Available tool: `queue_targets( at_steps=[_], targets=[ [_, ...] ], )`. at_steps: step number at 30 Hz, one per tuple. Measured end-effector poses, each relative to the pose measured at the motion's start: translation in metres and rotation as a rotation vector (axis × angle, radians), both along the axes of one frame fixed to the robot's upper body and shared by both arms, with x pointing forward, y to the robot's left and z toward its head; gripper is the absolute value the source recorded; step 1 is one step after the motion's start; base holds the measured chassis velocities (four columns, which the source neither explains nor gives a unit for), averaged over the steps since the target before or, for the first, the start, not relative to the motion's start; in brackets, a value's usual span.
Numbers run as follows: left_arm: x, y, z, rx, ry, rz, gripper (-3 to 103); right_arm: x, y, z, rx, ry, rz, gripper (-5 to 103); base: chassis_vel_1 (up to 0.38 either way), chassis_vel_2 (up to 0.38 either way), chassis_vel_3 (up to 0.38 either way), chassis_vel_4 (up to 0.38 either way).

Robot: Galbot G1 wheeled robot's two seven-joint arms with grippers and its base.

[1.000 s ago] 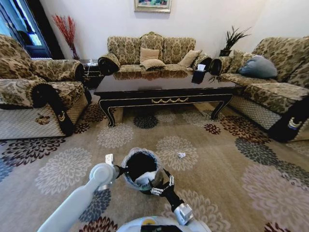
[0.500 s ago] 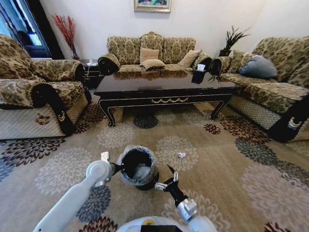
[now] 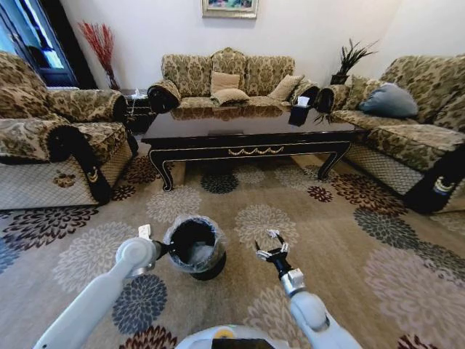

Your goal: Move to the front of the table and pick up the trash from the floor, then place it into the trash bin.

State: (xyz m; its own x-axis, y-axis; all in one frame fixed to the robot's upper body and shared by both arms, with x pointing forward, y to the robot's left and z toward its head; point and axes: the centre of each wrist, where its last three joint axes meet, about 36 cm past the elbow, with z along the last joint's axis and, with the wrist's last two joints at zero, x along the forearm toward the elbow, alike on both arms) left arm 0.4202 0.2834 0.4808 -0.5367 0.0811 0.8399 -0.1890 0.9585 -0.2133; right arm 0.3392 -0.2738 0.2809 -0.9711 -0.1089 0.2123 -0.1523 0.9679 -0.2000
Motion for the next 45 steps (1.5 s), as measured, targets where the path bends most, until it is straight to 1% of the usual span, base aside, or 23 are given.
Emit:
queue_targets(
  at_steps=[3, 4, 8, 13, 14, 17, 20, 23, 25, 30, 34, 40, 45],
  targets=[
    [0.0, 0.006, 0.002, 0.001, -0.002, 0.014, 0, 0.028, -0.014, -0.021, -0.004, 0.039, -0.052, 100, 0.0, 0.0, 0.0, 0.0],
    [0.0, 0.006, 0.002, 0.001, -0.002, 0.014, 0, 0.028, -0.014, -0.021, -0.004, 0.039, -0.052, 100, 0.0, 0.0, 0.0, 0.0],
    [-0.004, 0.011, 0.006, 0.0, -0.007, 0.025, 0, 0.061, -0.02, -0.039, 0.023, 0.071, -0.057, 100, 0.0, 0.0, 0.0, 0.0],
    [-0.009, 0.016, 0.008, 0.001, -0.009, 0.036, 0, 0.081, -0.021, -0.059, 0.038, 0.084, -0.055, 100, 0.0, 0.0, 0.0, 0.0],
    [-0.009, 0.016, 0.008, 0.001, -0.009, 0.036, 0, 0.081, -0.021, -0.059, 0.038, 0.084, -0.055, 100, 0.0, 0.0, 0.0, 0.0],
    [-0.014, 0.019, 0.007, 0.002, -0.003, 0.044, 0, 0.089, -0.025, -0.079, 0.035, 0.125, -0.078, 100, 0.0, 0.0, 0.0, 0.0],
    [-0.016, 0.02, 0.007, 0.003, -0.002, 0.046, 0, 0.091, -0.027, -0.085, 0.031, 0.141, -0.09, 100, 0.0, 0.0, 0.0, 0.0],
    [-0.018, 0.021, 0.008, 0.003, -0.002, 0.049, 0, 0.094, -0.035, -0.1, 0.02, 0.182, -0.121, 100, -0.031, 0.026, 0.034, -0.034],
    [-0.018, 0.021, 0.008, 0.003, -0.002, 0.049, 0, 0.094, -0.037, -0.102, 0.017, 0.188, -0.128, 100, -0.057, 0.057, 0.089, -0.086],
    [-0.022, 0.02, 0.009, -0.005, -0.005, 0.048, 0, 0.104, -0.049, -0.111, 0.011, 0.211, -0.196, 100, -0.105, 0.104, 0.115, -0.113],
    [-0.022, 0.02, 0.011, -0.006, -0.008, 0.045, 0, 0.11, -0.055, -0.116, 0.0, 0.229, -0.219, 100, -0.076, 0.064, 0.072, -0.066],
    [-0.023, 0.018, 0.015, -0.01, -0.015, 0.036, 0, 0.118, -0.056, -0.123, -0.013, 0.251, -0.235, 100, 0.0, 0.0, 0.0, 0.0],
    [-0.025, 0.018, 0.016, -0.007, -0.015, 0.031, 0, 0.132, -0.065, -0.13, -0.021, 0.274, -0.24, 100, 0.0, 0.0, 0.0, 0.0]
  ],
)
